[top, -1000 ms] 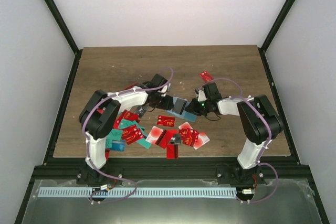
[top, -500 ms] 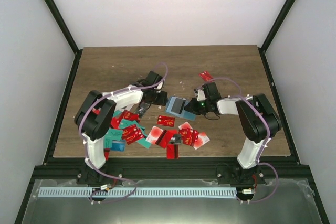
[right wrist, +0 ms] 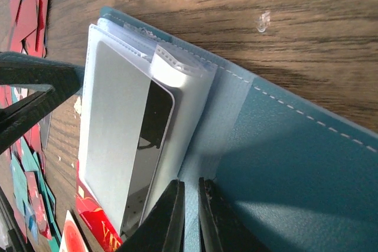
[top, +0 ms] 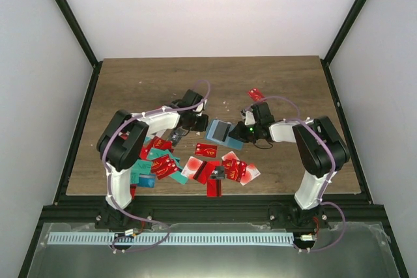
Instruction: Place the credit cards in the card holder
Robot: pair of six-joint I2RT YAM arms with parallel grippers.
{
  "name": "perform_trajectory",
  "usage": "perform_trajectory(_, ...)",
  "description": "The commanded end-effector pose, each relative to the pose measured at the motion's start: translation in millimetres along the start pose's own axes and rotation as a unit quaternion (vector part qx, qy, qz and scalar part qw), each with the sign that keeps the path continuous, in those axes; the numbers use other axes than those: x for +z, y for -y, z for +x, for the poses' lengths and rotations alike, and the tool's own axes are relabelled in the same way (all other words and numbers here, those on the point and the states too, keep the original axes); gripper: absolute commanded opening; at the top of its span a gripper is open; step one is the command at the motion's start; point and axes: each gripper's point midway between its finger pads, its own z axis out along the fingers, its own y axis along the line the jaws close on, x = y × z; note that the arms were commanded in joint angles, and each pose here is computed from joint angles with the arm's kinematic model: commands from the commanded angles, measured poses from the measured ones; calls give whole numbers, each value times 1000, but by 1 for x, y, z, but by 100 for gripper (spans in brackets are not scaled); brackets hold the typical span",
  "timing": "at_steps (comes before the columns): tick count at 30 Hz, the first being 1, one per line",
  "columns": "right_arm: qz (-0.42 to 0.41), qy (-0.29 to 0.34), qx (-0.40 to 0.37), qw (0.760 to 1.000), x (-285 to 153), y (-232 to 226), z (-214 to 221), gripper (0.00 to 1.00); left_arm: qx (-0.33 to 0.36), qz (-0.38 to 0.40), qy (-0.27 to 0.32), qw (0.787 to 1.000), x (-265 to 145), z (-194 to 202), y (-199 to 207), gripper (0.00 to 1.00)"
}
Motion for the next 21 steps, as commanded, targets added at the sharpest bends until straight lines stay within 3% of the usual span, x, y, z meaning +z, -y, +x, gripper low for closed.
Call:
perform_trajectory(1,22,-2,-8,1000,-6,0,-1,10,10,-3,43,999,-37,-27,15,4)
perform_trajectory(12,64,56,-16,996,-60,-10,-8,26,30,-42,54,997,-87,-44,40,4)
perform_trajectory(21,73,84,-24,993,-90,-8,1,29,51,-15,21,998,-51,-35,89,4)
